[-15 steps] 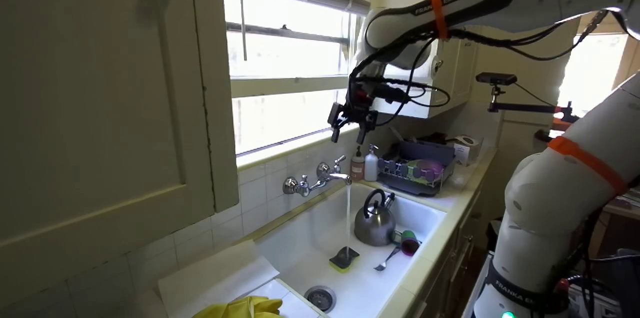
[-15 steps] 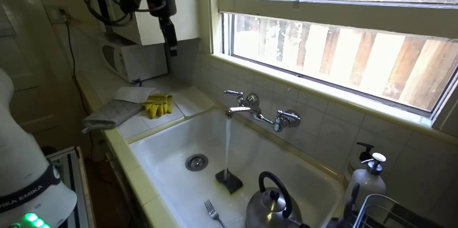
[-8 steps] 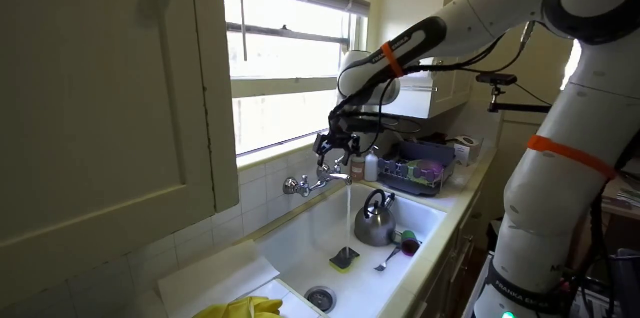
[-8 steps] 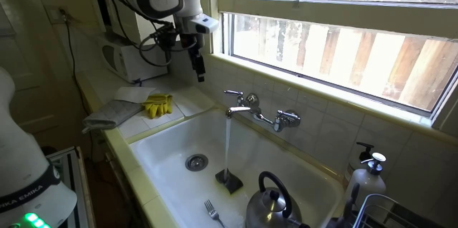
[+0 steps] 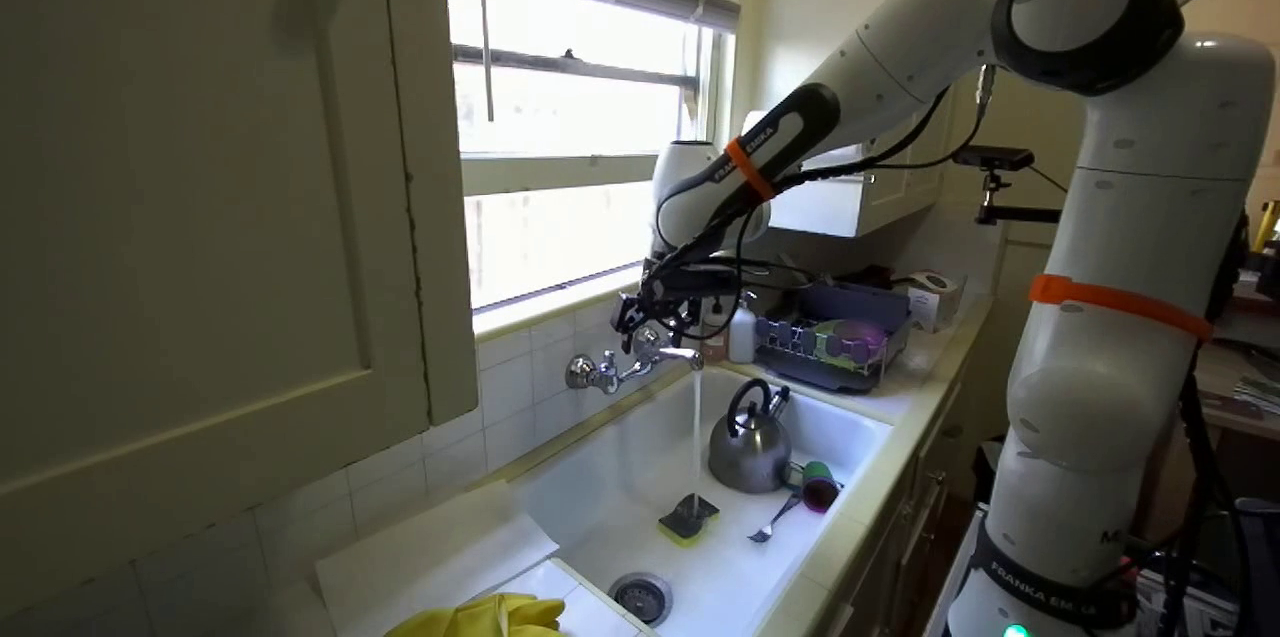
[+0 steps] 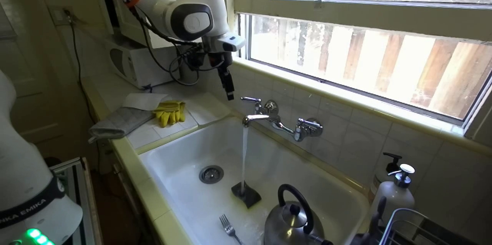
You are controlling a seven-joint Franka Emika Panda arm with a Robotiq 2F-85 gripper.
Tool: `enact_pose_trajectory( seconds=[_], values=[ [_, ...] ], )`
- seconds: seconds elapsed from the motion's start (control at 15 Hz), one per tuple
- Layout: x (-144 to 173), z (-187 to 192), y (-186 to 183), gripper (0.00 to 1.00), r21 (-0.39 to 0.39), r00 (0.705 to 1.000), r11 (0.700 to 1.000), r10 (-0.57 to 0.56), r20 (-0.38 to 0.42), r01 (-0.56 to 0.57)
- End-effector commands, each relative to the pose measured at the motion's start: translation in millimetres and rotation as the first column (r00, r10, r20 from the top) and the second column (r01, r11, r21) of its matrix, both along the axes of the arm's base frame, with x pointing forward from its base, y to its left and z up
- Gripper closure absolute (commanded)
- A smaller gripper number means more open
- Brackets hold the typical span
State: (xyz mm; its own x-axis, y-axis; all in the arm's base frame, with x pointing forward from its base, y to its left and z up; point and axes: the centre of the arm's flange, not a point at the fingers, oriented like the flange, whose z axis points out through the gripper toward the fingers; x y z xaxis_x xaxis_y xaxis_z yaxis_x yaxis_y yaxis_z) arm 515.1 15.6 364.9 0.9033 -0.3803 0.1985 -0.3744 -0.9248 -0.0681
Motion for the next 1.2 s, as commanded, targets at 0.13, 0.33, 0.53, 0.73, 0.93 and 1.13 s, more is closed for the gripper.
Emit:
enact_pose_trajectory(
  seconds=[0.13, 0.33, 0.53, 0.73, 0.93, 1.13],
  values=[
    [36, -27, 7, 0.0, 0.007, 0.996, 0.998, -0.07, 0.048, 0.07],
    [53, -37, 15, 0.0, 0.033, 0.989, 0.994, -0.105, 0.105, 0.102],
    [63, -46, 22, 0.0, 0.052, 0.995, 0.995, -0.084, 0.06, 0.081],
    [55, -45, 21, 0.0, 0.044, 0.994, 0.996, -0.08, 0.078, 0.076],
    [57, -47, 22, 0.0, 0.044, 0.994, 0.996, -0.079, 0.077, 0.076],
    [78, -59, 20, 0.0, 0.12, 0.968, 0.974, -0.21, 0.138, 0.195]
  ],
)
